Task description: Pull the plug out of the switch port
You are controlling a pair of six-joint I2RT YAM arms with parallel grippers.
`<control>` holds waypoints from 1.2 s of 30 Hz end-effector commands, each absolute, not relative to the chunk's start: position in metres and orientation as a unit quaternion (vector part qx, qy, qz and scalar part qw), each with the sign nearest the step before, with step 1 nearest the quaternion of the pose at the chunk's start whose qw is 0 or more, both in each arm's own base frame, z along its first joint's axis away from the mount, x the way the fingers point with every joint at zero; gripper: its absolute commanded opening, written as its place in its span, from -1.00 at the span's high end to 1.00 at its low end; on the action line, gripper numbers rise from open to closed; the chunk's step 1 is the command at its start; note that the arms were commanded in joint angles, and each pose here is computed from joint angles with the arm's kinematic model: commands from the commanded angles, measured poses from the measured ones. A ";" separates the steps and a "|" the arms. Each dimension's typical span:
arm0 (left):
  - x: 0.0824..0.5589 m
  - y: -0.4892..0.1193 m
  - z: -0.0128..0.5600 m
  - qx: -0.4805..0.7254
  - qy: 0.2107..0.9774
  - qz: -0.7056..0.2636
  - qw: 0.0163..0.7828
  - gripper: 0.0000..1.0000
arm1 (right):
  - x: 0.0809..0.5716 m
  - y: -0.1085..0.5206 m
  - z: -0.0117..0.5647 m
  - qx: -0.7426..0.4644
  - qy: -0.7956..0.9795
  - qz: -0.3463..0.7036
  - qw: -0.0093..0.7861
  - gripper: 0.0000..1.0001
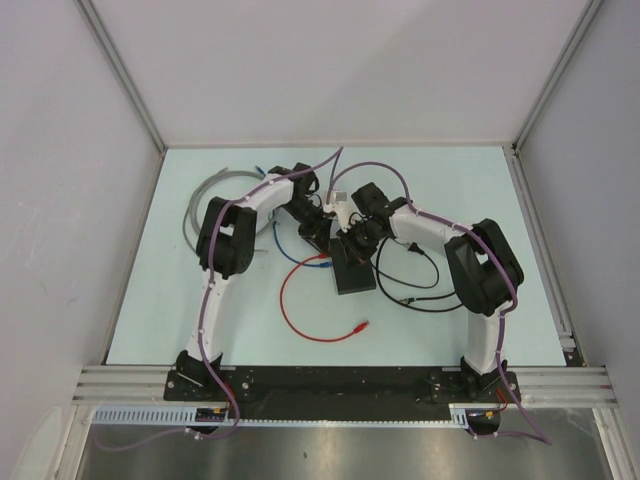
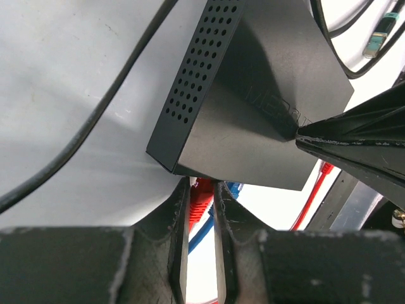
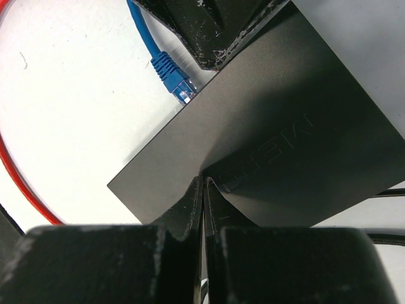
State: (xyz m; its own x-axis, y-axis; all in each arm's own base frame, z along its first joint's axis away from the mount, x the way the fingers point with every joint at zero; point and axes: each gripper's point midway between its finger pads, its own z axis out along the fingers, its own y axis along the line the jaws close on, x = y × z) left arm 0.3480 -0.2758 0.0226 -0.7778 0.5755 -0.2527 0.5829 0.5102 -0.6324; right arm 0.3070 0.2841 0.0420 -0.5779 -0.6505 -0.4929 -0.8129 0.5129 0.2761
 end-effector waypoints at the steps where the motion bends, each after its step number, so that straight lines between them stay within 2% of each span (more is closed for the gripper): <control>1: 0.346 -0.253 -0.019 0.365 0.894 -0.260 -0.022 1.00 | 0.301 0.266 0.008 -0.443 0.864 0.194 0.139 0.96; 10: 0.361 -0.223 -0.020 0.366 0.917 -0.160 -0.004 1.00 | 0.300 0.266 0.008 -0.444 0.863 0.195 0.139 0.96; 15: 0.368 -0.212 -0.003 0.387 0.911 -0.141 0.009 1.00 | 0.300 0.265 0.008 -0.444 0.864 0.192 0.138 0.96; 18: 0.361 -0.227 0.020 0.395 0.887 -0.239 0.019 1.00 | 0.300 0.265 0.008 -0.444 0.864 0.193 0.138 0.96; 19: 0.361 -0.241 0.046 0.382 0.867 -0.317 0.044 1.00 | 0.300 0.265 0.008 -0.445 0.864 0.193 0.138 0.97; 21: 0.356 -0.250 0.071 0.370 0.841 -0.390 0.059 1.00 | 0.301 0.265 0.007 -0.443 0.864 0.194 0.137 0.96; 22: 0.362 -0.251 0.081 0.357 0.834 -0.413 0.077 1.00 | 0.300 0.265 0.007 -0.444 0.864 0.194 0.137 0.96; 26: 0.363 -0.249 0.072 0.333 0.843 -0.418 0.058 1.00 | 0.300 0.266 0.006 -0.445 0.864 0.194 0.137 0.96; 27: 0.362 -0.249 0.069 0.329 0.846 -0.417 0.052 0.96 | 0.299 0.266 0.006 -0.446 0.863 0.194 0.136 0.96; 28: 0.362 -0.249 0.066 0.325 0.847 -0.418 0.049 0.72 | 0.300 0.266 0.007 -0.445 0.864 0.193 0.137 0.96; 31: 0.357 -0.254 0.061 0.309 0.843 -0.438 0.039 0.37 | 0.300 0.266 0.008 -0.446 0.863 0.193 0.138 0.96; 36: 0.347 -0.263 0.050 0.278 0.836 -0.472 0.006 0.27 | 0.300 0.266 0.007 -0.446 0.863 0.193 0.137 0.96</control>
State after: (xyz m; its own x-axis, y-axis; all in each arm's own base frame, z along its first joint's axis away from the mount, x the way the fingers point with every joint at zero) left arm 0.3529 -0.2448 0.0402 -0.8297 0.4903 -0.2669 0.5106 0.4733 -0.7178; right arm 0.3097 0.2893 0.0426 -0.5542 -0.6543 -0.5146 -0.8276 0.4994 0.2563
